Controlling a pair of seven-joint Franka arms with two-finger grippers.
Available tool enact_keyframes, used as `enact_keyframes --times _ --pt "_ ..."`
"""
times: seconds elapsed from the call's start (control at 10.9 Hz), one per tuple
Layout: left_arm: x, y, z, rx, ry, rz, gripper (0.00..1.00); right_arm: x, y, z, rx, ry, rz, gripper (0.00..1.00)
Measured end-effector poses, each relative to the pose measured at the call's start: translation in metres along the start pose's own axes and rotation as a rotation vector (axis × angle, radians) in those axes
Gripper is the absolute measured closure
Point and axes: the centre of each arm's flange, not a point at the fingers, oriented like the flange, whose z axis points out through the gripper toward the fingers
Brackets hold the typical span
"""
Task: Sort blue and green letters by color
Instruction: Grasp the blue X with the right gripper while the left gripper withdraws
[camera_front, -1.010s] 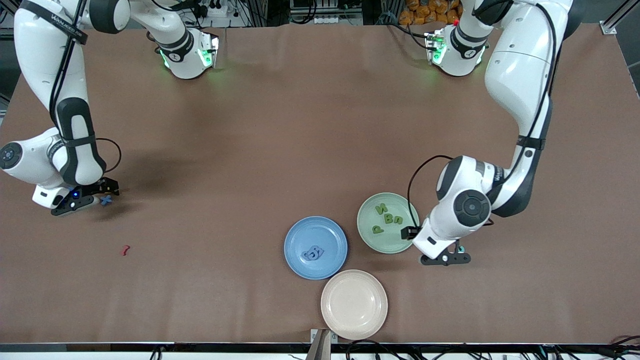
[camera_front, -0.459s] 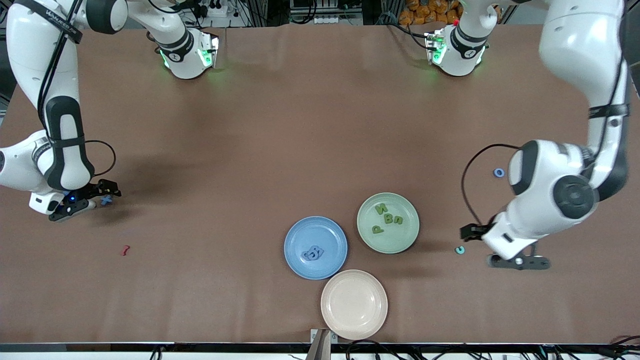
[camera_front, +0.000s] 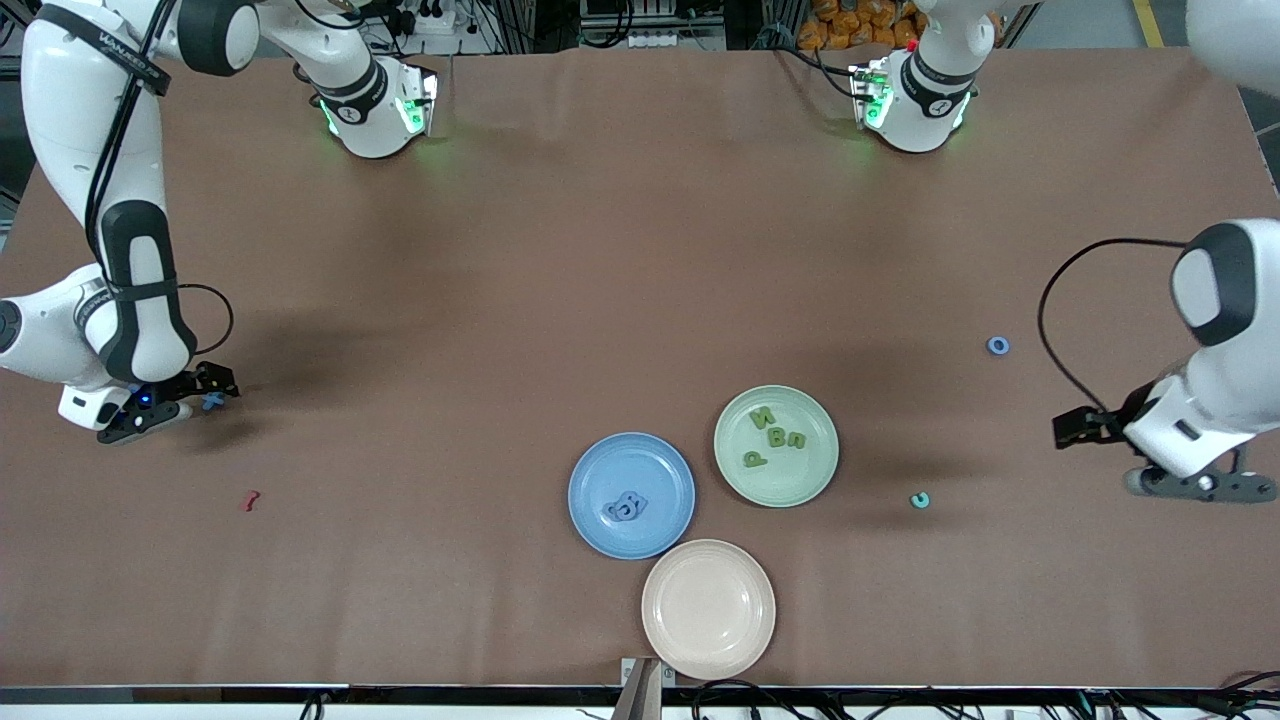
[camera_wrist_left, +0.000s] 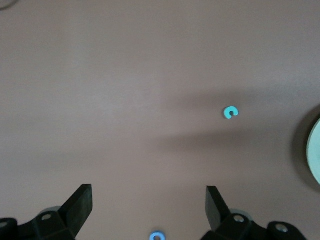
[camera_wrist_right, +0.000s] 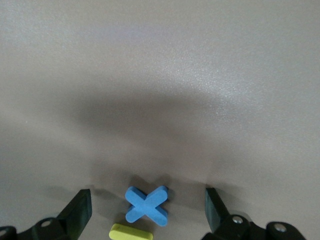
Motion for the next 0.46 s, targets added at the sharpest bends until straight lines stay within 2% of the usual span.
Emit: enact_keyframes --times 0.18,0.28,0.46 --pt "-0.019 0.001 -0.037 0.015 0.02 0.002 0.0 0.001 -0.001 0.001 0.001 0.0 -0.002 0.0" --pt "-0.029 0.012 -0.056 0.02 0.014 0.015 0.0 0.001 -0.001 0.001 0.0 0.0 -0.002 0.04" --pt "-0.043 0.035 -0.09 0.029 0.014 0.027 0.0 0.001 0.002 -0.003 -0.016 0.006 -0.004 0.35"
